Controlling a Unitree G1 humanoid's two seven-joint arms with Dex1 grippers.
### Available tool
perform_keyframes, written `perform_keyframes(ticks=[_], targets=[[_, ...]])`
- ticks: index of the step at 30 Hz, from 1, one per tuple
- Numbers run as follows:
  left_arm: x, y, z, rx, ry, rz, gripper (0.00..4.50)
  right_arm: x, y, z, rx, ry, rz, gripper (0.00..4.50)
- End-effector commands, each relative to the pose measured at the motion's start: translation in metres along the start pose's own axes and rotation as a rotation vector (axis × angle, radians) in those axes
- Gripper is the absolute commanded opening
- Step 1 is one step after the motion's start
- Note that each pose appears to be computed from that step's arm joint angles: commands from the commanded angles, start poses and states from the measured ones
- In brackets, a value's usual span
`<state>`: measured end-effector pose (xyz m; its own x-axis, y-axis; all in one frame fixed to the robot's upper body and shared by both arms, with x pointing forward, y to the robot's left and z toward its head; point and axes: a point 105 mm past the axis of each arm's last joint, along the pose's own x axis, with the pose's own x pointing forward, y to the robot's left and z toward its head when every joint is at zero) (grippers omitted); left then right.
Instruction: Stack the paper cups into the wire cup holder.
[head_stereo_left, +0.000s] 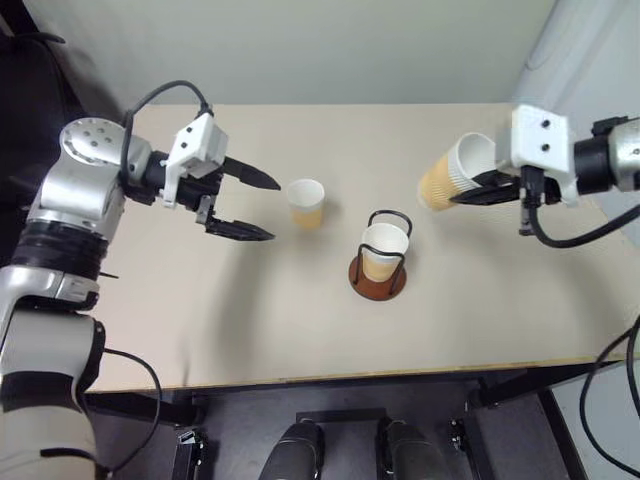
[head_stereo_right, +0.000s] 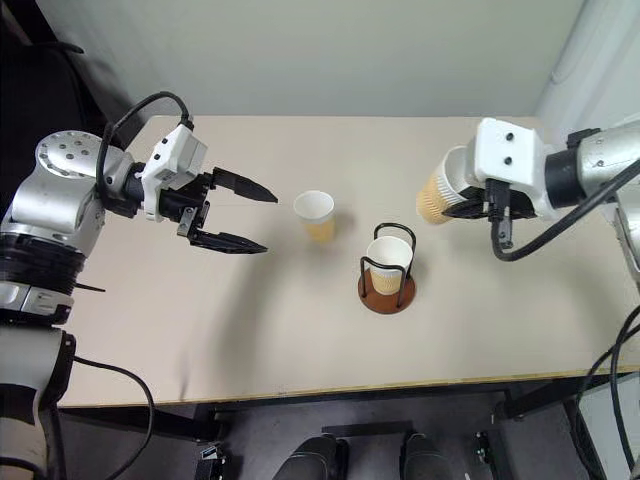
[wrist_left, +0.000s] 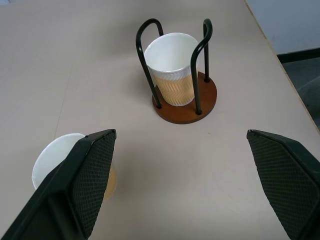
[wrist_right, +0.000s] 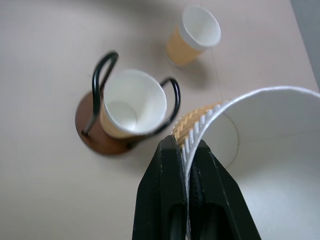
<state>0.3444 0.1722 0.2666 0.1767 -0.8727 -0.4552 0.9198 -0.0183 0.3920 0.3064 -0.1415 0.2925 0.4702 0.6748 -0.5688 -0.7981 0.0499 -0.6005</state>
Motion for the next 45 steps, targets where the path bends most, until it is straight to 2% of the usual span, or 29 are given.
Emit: perform_keyframes(ticks=[1, 13, 25, 45], targets=[[-0.004, 0.002, 0.010, 0.043, -0.002, -0.012, 4.50, 0.001, 0.003, 0.018, -0.053, -0.026, 0.013, 0.06], [0.002, 0.003, 0.012, 0.042, -0.012, -0.029, 4.50, 0.021, 0.020, 0.029, -0.092, -0.054, 0.089, 0.06], [0.002, 0.004, 0.013, 0.049, -0.009, -0.031, 4.50, 0.035, 0.030, 0.015, -0.161, 0.010, 0.113, 0.06], [0.000, 0.003, 0.015, 0.055, -0.012, -0.029, 4.50, 0.052, 0.044, 0.013, -0.248, 0.033, 0.171, 0.06]])
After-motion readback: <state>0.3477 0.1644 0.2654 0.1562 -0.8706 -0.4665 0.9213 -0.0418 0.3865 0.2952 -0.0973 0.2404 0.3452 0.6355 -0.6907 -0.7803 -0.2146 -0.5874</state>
